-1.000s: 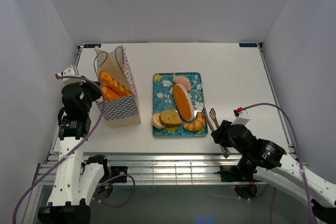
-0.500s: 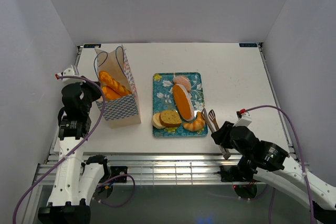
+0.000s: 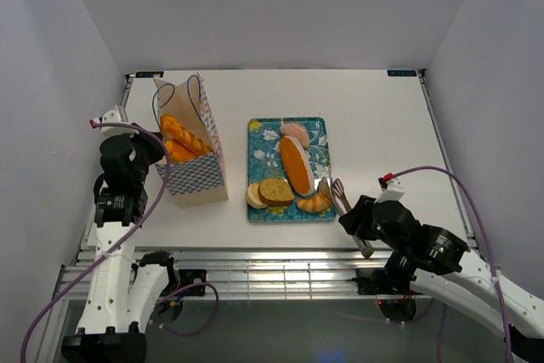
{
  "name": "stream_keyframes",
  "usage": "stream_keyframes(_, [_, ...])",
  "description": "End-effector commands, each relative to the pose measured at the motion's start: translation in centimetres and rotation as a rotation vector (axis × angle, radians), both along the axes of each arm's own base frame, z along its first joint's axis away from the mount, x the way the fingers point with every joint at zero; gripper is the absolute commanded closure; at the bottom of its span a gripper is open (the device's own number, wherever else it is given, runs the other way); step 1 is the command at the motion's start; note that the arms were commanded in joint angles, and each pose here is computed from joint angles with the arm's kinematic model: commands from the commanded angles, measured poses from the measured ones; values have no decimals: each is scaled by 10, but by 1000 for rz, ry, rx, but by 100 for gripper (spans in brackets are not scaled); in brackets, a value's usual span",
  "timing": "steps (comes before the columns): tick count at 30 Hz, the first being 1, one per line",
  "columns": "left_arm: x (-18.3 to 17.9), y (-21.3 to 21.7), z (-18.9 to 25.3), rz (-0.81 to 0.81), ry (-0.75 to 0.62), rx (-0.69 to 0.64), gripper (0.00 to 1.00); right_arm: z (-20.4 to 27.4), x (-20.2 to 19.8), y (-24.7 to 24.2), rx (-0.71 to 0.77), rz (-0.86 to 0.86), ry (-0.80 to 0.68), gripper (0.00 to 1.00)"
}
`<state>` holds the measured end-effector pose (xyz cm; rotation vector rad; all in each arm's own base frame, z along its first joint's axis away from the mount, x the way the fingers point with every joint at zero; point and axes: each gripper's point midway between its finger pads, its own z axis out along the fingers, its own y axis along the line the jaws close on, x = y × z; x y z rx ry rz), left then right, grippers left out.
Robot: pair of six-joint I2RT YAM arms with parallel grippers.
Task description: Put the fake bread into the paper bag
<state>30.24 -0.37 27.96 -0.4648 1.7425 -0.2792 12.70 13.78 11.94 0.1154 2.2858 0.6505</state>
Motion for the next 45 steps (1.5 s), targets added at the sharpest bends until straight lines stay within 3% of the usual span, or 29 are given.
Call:
stream_keyframes(1, [-1,-6,1,-30,-6,-6,88,7,-3,9,37,43,-5,49])
stream_keyframes(24, [-1,-7,-1,-36,-1,-8,88,-18,-7,1,-118,75,69,50])
stream_keyframes(33, [-2,-7,2,-37,-9,-8,88,-11,-4,11,-67,91,35,64])
stream_keyframes(45, [-1,-8,-1,-39,-1,-10,88,22,12,16,-22,82,-84,74])
